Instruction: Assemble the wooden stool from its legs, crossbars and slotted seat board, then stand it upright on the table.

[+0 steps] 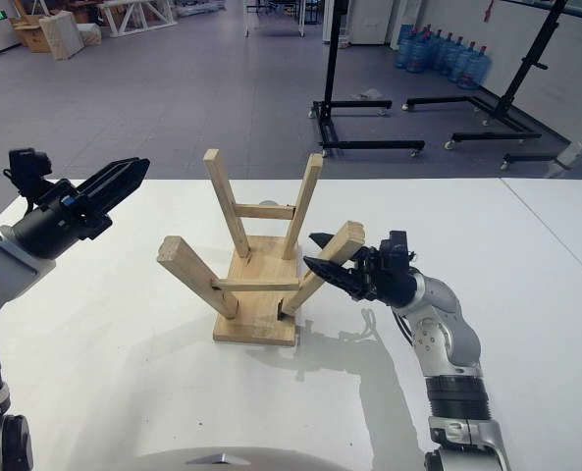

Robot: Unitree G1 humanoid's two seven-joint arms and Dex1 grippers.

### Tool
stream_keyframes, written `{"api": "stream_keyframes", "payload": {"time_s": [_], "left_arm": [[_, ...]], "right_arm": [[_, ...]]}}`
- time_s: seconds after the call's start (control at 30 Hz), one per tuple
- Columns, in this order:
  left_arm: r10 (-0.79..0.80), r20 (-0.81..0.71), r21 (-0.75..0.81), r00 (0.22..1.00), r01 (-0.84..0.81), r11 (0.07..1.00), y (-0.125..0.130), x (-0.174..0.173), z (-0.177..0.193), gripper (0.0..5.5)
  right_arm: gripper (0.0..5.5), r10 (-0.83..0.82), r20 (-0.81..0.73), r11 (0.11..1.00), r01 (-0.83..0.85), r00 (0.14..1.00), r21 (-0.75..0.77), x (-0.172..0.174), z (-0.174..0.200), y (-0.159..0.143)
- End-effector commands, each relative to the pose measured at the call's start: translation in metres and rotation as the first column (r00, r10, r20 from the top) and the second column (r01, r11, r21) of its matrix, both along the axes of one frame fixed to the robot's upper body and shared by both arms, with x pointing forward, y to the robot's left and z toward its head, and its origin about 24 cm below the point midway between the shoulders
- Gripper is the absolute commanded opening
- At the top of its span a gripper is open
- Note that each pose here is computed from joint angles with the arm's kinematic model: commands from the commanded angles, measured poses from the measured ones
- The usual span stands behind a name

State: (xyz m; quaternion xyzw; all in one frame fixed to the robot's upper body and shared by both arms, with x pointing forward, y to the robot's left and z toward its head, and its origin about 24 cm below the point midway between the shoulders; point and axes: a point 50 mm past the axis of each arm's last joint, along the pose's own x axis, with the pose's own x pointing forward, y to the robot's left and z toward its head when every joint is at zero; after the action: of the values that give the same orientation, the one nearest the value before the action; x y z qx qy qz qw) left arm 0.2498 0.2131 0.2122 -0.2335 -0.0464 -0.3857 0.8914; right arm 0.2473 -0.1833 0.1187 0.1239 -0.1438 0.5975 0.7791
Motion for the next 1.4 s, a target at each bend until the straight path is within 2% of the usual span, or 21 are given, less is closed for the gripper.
{"api": "stream_keyframes", "payload": {"time_s": [0.03,0.63,0.93,1.13,1.4], "left_arm": [[-0.003,0.000,0.009,1.000,0.003,1.000,-0.002,0.000,0.000,3.35],[-0.011,0.002,0.012,1.000,0.011,1.000,-0.005,0.000,-0.002,3.35],[-0.015,0.002,0.017,1.000,0.015,1.000,-0.007,0.000,-0.002,3.35],[-0.021,0.020,0.030,1.000,0.021,0.999,-0.010,0.000,0.001,3.35],[-0.021,0.063,0.043,0.998,0.018,0.999,-0.015,0.001,0.013,3.35]], "right_arm": [[2.06,0.011,-0.012,1.000,-0.011,1.000,-0.020,-0.003,-0.002,0.001],[2.06,-0.006,0.028,0.998,0.008,1.000,-0.066,0.002,-0.002,0.003],[2.06,0.037,0.009,0.996,-0.036,0.999,-0.087,-0.004,-0.004,0.004],[2.06,0.090,0.031,0.984,-0.084,0.995,-0.154,-0.015,-0.011,0.019],[2.06,0.039,0.031,0.975,-0.031,0.999,-0.220,-0.017,-0.023,0.034]]}}
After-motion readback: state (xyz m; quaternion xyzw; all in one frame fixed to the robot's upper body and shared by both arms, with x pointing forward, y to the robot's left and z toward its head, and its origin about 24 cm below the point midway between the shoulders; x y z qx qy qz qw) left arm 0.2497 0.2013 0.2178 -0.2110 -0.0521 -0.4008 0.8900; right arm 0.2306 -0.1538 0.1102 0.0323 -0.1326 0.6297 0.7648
